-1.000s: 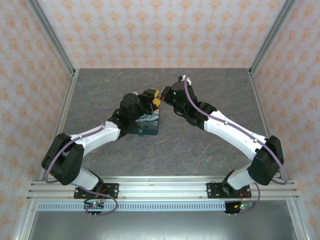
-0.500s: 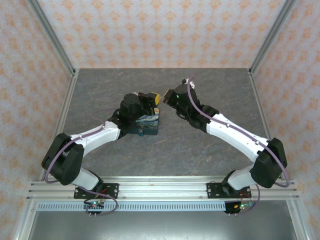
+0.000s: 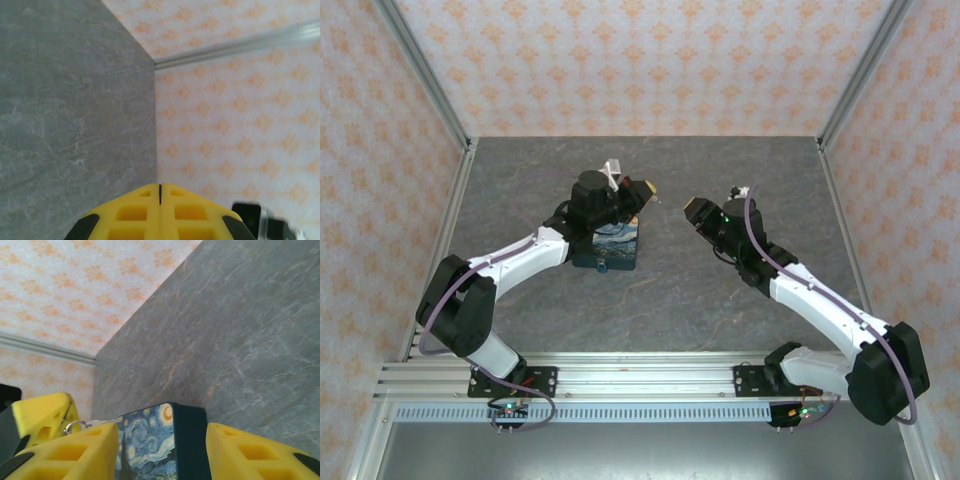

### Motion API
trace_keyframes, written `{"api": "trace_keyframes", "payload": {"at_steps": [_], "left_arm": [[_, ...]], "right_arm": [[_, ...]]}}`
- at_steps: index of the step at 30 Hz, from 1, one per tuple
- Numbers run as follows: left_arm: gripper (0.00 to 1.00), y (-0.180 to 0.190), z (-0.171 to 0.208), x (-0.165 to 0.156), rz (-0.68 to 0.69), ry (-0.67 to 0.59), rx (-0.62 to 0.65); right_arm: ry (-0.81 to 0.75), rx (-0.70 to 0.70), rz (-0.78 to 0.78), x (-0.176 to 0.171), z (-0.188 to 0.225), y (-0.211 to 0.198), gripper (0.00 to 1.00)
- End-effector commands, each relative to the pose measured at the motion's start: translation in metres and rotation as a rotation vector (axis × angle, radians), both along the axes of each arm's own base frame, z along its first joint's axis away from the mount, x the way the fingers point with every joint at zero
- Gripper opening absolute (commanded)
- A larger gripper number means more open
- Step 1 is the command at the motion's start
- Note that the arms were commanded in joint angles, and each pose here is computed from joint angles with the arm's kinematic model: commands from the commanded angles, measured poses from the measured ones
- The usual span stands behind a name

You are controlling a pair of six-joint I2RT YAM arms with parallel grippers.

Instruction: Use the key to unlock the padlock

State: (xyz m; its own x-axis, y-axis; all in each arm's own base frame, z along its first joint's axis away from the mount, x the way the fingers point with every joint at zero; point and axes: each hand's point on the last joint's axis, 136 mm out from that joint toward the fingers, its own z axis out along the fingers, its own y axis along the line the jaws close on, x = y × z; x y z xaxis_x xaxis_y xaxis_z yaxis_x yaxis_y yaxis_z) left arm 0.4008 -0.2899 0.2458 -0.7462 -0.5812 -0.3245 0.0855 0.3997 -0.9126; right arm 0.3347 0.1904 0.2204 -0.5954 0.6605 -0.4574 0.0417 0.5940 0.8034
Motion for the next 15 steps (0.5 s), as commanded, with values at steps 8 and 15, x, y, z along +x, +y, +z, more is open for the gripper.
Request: {"api": "trace_keyframes", "payload": {"at_steps": [8, 15], "left_arm": [[0.0, -0.008, 0.032, -0.018, -0.143, -0.263, 0.05], [0.0, 0.001, 0.038, -0.013, -0.043, -0.252, -0.08]], "right_arm": [[-0.216, 0.358, 0.213, 0.006, 0.076, 0.045, 0.47], [-0.214, 0.48, 0.225, 0.014, 0.075, 0.054, 0.44]]}}
